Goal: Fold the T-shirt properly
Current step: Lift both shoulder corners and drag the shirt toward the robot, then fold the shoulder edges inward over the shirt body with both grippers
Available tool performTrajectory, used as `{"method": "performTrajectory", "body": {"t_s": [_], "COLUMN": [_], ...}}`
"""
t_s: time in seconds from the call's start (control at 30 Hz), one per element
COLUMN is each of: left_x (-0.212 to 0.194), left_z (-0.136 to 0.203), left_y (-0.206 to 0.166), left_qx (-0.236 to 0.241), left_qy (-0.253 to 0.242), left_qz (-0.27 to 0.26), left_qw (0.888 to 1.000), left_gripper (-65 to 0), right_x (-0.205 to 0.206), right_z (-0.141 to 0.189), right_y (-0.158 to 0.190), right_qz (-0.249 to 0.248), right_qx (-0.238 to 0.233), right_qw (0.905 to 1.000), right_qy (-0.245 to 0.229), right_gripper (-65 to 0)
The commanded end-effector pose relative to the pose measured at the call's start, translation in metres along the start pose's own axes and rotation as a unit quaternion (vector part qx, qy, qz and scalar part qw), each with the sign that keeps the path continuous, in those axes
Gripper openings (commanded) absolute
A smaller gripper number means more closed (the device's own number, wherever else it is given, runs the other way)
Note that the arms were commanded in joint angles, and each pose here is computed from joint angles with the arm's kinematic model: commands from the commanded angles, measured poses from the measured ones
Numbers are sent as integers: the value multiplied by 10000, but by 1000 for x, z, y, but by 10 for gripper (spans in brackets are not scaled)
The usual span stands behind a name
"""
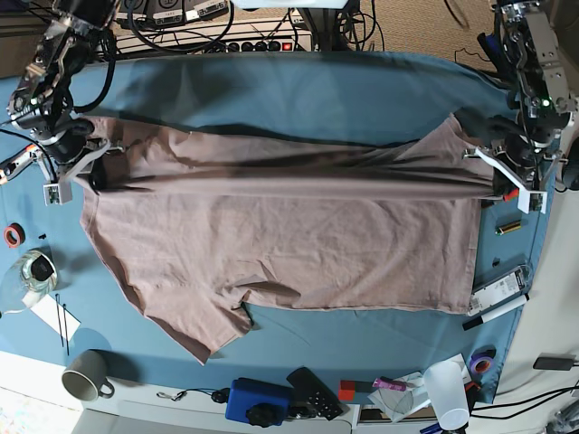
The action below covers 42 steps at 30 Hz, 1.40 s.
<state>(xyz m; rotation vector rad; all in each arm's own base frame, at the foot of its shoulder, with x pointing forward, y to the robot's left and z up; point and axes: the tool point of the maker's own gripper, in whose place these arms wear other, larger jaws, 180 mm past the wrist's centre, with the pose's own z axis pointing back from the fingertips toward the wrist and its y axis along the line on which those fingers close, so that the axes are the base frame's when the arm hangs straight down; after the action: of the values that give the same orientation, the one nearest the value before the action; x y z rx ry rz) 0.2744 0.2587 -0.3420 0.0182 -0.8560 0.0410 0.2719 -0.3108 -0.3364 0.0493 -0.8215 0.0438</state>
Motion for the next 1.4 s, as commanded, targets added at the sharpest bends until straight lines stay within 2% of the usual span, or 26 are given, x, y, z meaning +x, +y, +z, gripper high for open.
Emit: {"method": "performTrajectory", "body": {"t_s": [0.0,0.23,0.3,0.4,0.57,0.73,0.83,0.9,0.93,1.03,1.1,1.23,1.37], "left_x": [13,36,43,44,44,41,36,37,38,43,48,55,50], "left_z": [0,-20,-27,-36,-45,-44,-42,-39,-38,-35,-36,-40,-48], "left_y": [11,39,39,37,38,35,20,8,4,-5,-9,-28,-57], "left_qx": [129,59,-151,-417,-547,-622,-1017,-1344,-1462,-1726,-1798,-1996,-2210], "left_qy": [-177,-205,-215,-99,-62,53,254,228,187,58,4,-2,296], "left_qz": [-86,73,98,318,619,667,859,618,467,335,381,340,-152], "left_qw": [9997,9997,9996,9986,9966,9958,9908,9887,9880,9844,9830,9793,9747], "left_gripper": [-650,-650,-650,-650,-650,-650,-650,-650,-631,-472,-401,-387,-387], "right_x": [18,30,33,32,34,34,33,32,32,30,30,29,27], "right_z": [1,-25,-32,-43,-57,-59,-59,-59,-59,-59,-59,-59,-59], "right_y": [-11,-21,-20,-14,2,4,4,4,5,5,5,5,4], "right_qz": [0,-438,-491,-403,15,0,3,2,1,2,1,3,9], "right_qx": [-136,13,82,133,191,170,173,174,175,175,177,175,173], "right_qw": [9995,9982,9981,9988,9998,9998,9998,9998,9998,9998,9998,9998,9998], "right_qy": [-273,-400,-376,-229,-93,-59,-53,-29,-12,32,44,70,133], "right_gripper": [-650,-650,-650,-650,-650,-650,-650,-650,-650,-650,-650,-650,-650]}}
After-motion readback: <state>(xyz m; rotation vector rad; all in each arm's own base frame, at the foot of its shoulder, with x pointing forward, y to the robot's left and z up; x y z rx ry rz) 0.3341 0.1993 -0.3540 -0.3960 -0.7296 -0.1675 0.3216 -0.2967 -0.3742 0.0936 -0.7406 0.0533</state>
